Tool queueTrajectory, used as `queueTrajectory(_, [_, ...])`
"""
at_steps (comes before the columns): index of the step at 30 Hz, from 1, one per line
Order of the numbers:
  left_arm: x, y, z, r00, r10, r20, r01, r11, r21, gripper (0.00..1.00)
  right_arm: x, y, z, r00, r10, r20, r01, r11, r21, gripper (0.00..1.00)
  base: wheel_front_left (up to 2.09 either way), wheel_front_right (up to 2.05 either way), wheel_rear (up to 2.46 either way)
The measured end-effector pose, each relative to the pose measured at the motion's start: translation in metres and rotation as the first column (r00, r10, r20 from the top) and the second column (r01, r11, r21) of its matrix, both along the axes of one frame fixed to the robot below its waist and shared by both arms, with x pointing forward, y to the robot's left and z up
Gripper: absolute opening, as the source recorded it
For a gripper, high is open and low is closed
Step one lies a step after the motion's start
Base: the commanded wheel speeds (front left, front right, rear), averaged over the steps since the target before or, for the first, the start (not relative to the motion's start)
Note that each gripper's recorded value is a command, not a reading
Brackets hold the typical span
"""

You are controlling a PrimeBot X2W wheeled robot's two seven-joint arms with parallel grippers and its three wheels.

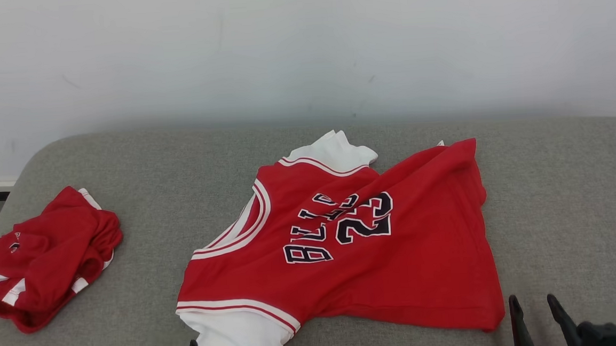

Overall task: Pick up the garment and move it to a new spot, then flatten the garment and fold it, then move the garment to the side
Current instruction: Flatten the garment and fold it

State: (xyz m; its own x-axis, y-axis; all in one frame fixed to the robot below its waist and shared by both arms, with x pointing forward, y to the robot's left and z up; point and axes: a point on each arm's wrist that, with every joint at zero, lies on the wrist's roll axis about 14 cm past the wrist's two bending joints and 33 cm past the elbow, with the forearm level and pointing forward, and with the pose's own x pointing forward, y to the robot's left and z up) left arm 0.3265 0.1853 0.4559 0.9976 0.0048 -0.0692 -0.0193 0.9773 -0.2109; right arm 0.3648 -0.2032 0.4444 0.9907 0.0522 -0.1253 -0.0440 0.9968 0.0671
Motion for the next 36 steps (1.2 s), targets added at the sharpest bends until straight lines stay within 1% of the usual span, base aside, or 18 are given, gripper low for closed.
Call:
queueTrajectory(3, [-0.003,0.0,-0.008,1.0,0.001,-0.026,-0.001,1.0,-0.009,1.0,-0.011,0.002,-0.011,0.999,-0.025,-0.03,0.026,0.999,0.03,1.0,0.0,0.0,0.0])
queueTrajectory(8, [-0.008,-0.005,-0.024,0.997,-0.013,-0.08,0.011,1.0,-0.019,1.0,-0.021,0.009,-0.024,0.997,-0.027,-0.072,0.03,0.998,0.048,1.0,0.0,0.0,0.0])
queueTrajectory(19, [-0.009,-0.009,-0.053,0.983,-0.035,-0.177,0.031,0.999,-0.026,1.0,-0.002,0.005,-0.022,0.997,-0.025,-0.071,0.027,0.999,0.034,1.0,0.0,0.0,0.0])
queueTrajectory(26, [-0.006,-0.013,-0.069,0.97,-0.056,-0.236,0.051,0.998,-0.028,1.0,0.005,0.007,-0.031,0.994,-0.014,-0.108,0.018,0.999,0.031,1.0,0.0,0.0,0.0])
queueTrajectory(31, [0.001,-0.02,-0.073,0.964,-0.084,-0.253,0.078,0.996,-0.03,1.0,0.01,0.011,-0.038,0.991,-0.005,-0.135,0.01,0.999,0.038,1.0,0.0,0.0,0.0])
queueTrajectory(36, [0.006,-0.027,-0.076,0.959,-0.1,-0.264,0.085,0.994,-0.068,1.0,0.01,0.017,-0.052,0.983,0.008,-0.186,0.001,0.999,0.049,1.0,0.0,0.0,0.0])
